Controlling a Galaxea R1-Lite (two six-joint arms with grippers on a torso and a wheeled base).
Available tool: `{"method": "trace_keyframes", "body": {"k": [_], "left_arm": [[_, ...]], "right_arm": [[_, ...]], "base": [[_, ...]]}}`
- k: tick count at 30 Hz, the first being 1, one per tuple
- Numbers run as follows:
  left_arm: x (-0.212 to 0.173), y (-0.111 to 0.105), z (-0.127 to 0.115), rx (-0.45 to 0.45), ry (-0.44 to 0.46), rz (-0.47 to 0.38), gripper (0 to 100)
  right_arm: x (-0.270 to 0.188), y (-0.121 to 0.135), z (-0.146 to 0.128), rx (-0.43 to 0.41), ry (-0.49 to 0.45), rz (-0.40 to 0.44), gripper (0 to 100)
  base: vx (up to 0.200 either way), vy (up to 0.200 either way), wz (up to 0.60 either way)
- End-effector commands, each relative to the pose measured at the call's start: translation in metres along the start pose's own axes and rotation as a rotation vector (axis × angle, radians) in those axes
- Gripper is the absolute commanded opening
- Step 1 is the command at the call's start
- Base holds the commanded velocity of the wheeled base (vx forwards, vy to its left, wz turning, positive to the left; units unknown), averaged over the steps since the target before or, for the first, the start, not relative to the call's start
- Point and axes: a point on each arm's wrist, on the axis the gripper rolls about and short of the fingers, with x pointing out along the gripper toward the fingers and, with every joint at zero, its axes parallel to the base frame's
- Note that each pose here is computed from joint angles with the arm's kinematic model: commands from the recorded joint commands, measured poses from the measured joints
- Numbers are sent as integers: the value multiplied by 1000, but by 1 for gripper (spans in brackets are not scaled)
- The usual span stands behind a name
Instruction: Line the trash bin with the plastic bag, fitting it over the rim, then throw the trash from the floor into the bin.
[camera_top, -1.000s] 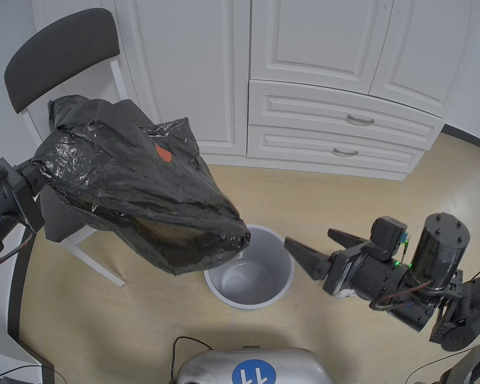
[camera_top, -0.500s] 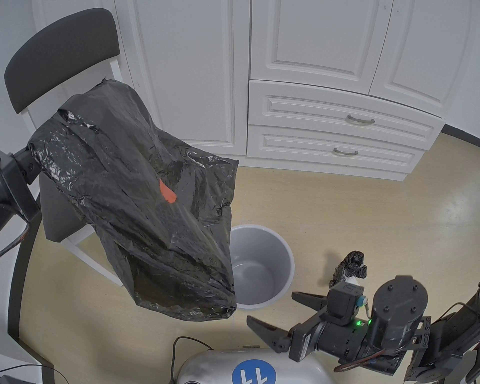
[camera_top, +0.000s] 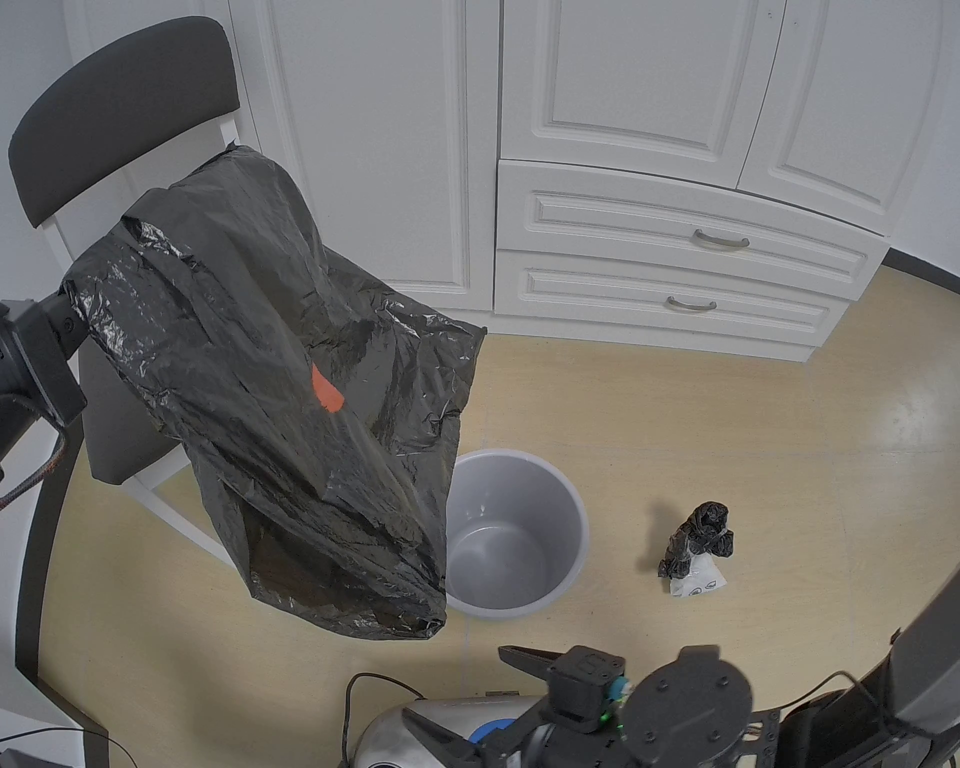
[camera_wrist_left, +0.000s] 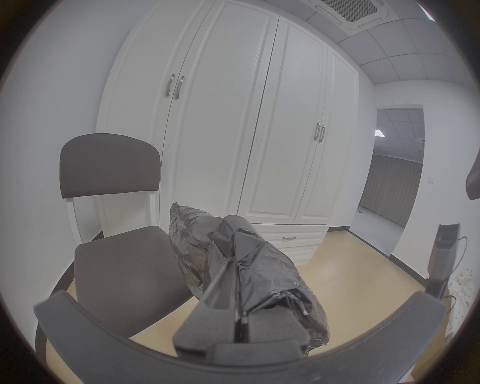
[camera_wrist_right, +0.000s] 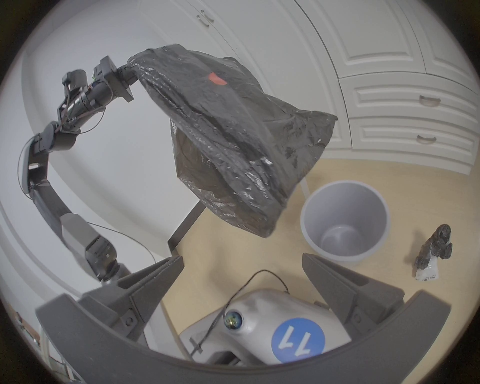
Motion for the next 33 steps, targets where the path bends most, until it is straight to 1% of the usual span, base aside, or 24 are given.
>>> {"method": "trace_keyframes", "body": {"k": [1, 4, 5, 6, 7, 8, 9, 10, 12, 13, 16, 19, 23, 28, 33], "left_arm": [[1, 0, 2, 0, -7, 21, 0], [1, 0, 2, 0, -7, 21, 0], [-1, 1, 3, 0, -11, 27, 0], [-4, 1, 4, -1, -18, 28, 0], [-6, 1, 5, -2, -24, 28, 0], [-6, 1, 5, -2, -24, 28, 0], [-9, 1, 6, -1, -31, 28, 0], [-11, 1, 7, -1, -38, 26, 0], [-13, 1, 8, -2, -44, 27, 0], [-13, 1, 8, -2, -44, 27, 0], [-17, 2, 10, -4, -57, 27, 0], [-20, 2, 10, -6, -58, 25, 0], [-21, 2, 11, -9, -69, 26, 0], [-23, 2, 14, -7, -83, 26, 0], [-26, 2, 15, -7, -89, 26, 0]], "right_arm": [[34, 28, -13, -25, -36, -58, 100], [34, 28, -13, -25, -36, -58, 100], [50, 32, -4, -3, -97, -104, 100], [57, 32, 0, 8, -126, -139, 100], [63, 30, 2, 15, -146, -165, 100], [63, 30, 2, 15, -146, -165, 100], [69, 29, 5, 23, -169, -197, 100], [77, 24, 11, 35, -201, -245, 100], [88, 17, 19, 53, -235, -298, 100], [88, 17, 19, 53, -235, -298, 100], [111, -2, 31, 87, -304, -402, 100], [123, -11, 36, 107, -347, -459, 100], [126, -19, 45, 122, -373, -480, 100], [126, -22, 41, 129, -364, -487, 100], [123, -30, 46, 161, -380, -499, 100]], "base": [[0, 0, 0], [0, 0, 0], [0, 0, 0], [0, 0, 0], [0, 0, 0], [0, 0, 0], [0, 0, 0], [0, 0, 0], [0, 0, 0], [0, 0, 0], [0, 0, 0], [0, 0, 0], [0, 0, 0], [0, 0, 0], [0, 0, 0]]}}
